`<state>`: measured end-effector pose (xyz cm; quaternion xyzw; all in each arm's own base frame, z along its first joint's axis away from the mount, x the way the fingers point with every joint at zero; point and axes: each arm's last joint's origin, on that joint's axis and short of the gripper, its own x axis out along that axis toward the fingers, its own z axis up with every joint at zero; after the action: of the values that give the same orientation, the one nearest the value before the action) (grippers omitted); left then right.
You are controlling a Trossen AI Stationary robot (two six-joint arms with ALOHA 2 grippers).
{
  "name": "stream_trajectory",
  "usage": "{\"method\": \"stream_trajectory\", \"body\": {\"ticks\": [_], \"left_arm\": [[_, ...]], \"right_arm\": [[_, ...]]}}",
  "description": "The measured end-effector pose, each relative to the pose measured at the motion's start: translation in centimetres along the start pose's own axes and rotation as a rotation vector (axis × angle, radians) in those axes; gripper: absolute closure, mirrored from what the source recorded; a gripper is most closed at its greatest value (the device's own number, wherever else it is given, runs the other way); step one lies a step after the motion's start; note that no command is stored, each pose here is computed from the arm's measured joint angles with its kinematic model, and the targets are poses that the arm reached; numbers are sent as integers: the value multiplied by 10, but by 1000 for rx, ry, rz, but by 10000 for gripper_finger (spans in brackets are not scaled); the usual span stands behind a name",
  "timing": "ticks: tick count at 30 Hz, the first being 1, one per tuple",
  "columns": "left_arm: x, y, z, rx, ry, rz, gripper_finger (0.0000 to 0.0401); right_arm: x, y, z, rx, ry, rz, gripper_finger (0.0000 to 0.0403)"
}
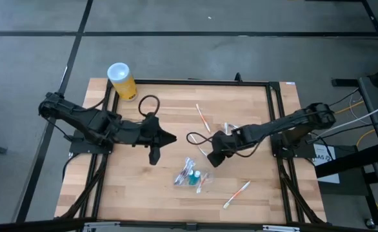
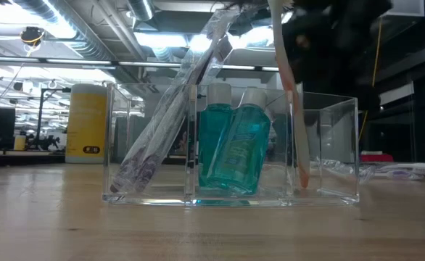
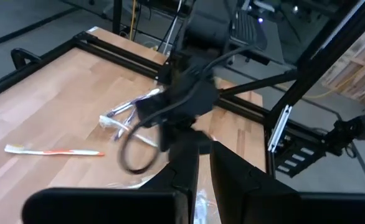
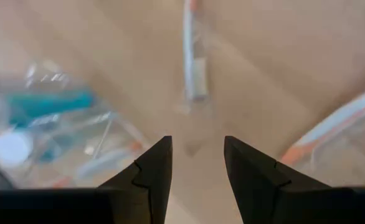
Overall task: Pick & Place toothbrushing station
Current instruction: Put the orange toothbrush into the right section of the transparent organizer
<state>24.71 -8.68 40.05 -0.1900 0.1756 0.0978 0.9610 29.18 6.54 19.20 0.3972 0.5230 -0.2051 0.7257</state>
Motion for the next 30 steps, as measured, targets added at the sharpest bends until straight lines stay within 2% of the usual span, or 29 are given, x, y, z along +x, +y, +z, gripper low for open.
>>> {"method": "stream_trajectory", "body": {"ticks": [8, 19, 30], "left_arm": [[-11, -15, -8, -12, -53, 17, 364], [-18, -26, -9, -4, -104, -1, 361], [-19, -28, -10, -5, -105, -8, 365]], "right_arm": [[24, -3, 12, 34, 25, -11, 254], [59, -5, 11, 9, 118, -33, 254], [65, -2, 9, -31, 79, -34, 254]]}}
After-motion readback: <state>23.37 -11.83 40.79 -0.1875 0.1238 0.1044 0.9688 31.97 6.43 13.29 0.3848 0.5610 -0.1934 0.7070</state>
